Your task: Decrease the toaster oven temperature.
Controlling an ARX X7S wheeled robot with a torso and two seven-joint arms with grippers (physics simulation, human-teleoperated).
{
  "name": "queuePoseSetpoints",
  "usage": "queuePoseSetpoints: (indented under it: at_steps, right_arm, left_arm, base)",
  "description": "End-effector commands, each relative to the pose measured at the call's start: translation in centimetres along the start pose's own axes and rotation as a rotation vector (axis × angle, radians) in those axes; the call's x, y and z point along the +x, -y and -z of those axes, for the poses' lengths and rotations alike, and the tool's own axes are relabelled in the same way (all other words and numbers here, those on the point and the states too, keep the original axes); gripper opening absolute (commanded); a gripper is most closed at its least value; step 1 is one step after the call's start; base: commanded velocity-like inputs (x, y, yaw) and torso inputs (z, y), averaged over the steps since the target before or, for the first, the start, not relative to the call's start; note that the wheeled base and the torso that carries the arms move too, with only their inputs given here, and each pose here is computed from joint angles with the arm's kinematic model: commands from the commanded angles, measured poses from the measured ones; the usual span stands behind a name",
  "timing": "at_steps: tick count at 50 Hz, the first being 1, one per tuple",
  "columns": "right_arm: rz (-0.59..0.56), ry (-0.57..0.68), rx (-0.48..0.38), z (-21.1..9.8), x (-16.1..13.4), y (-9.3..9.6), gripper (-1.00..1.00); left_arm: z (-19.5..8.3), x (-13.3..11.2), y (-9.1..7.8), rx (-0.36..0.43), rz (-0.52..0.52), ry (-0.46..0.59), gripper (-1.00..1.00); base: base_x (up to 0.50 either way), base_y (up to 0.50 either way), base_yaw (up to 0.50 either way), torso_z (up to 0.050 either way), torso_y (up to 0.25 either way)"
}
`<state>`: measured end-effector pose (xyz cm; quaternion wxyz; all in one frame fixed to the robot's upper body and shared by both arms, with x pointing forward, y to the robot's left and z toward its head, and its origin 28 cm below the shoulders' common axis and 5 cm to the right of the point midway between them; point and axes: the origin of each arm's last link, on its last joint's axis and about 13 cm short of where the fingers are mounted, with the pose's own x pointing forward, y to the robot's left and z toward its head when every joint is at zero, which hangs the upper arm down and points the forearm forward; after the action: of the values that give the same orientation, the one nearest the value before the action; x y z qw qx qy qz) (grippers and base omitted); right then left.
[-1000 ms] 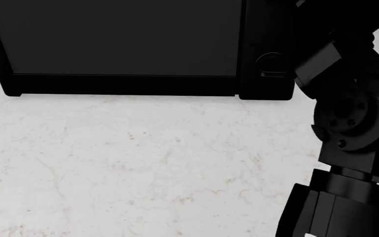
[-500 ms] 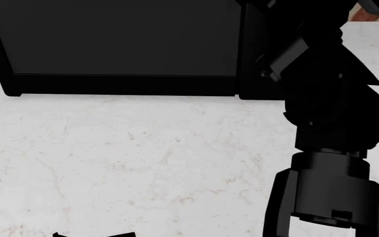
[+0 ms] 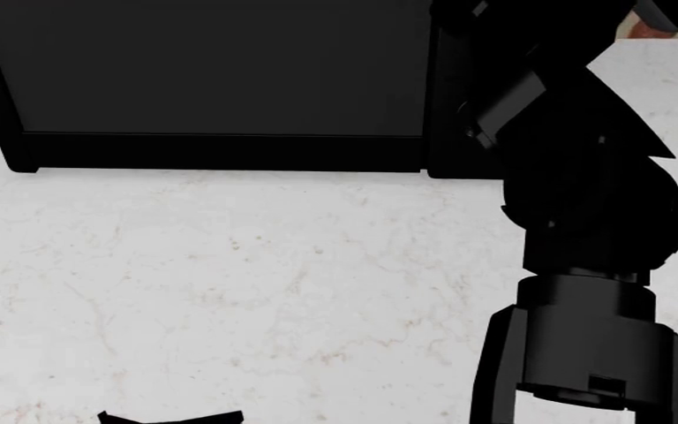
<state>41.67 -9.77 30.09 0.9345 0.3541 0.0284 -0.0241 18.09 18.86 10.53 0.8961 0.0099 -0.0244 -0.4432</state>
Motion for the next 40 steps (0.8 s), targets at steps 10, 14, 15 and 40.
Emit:
queuePoseSetpoints:
  at_steps: [10,14,15,40]
  right_arm:
    - [0.010,0.034,-0.249,-0.1,-0.3,-0.2,-1.00]
    - [0.010,0.034,-0.371,-0.1,-0.4,-0.1,-1.00]
    - [0.015,0.027,-0.411,0.0,-0.4,0.0,-1.00]
    - [0.099,-0.020,-1.215,0.2,-1.0,1.2,-1.00]
  left_arm:
    - [0.0,-0.1,0.0,0.004,-0.003,-0.001,1.00]
    - [0.1,-0.1,0.1,0.003,-0.002,0.001,1.00]
    - [0.2,-0.1,0.1,0.002,-0.001,0.002,1.00]
    - [1.2,-0.1,0.3,-0.007,-0.005,0.001,1.00]
  base:
    - [0.00,0.00,0.00,0.000,0.001]
    - [0.00,0.00,0.00,0.000,0.003]
    - [-0.01,0.00,0.00,0.000,0.010]
    - [0.00,0.00,0.00,0.000,0.002]
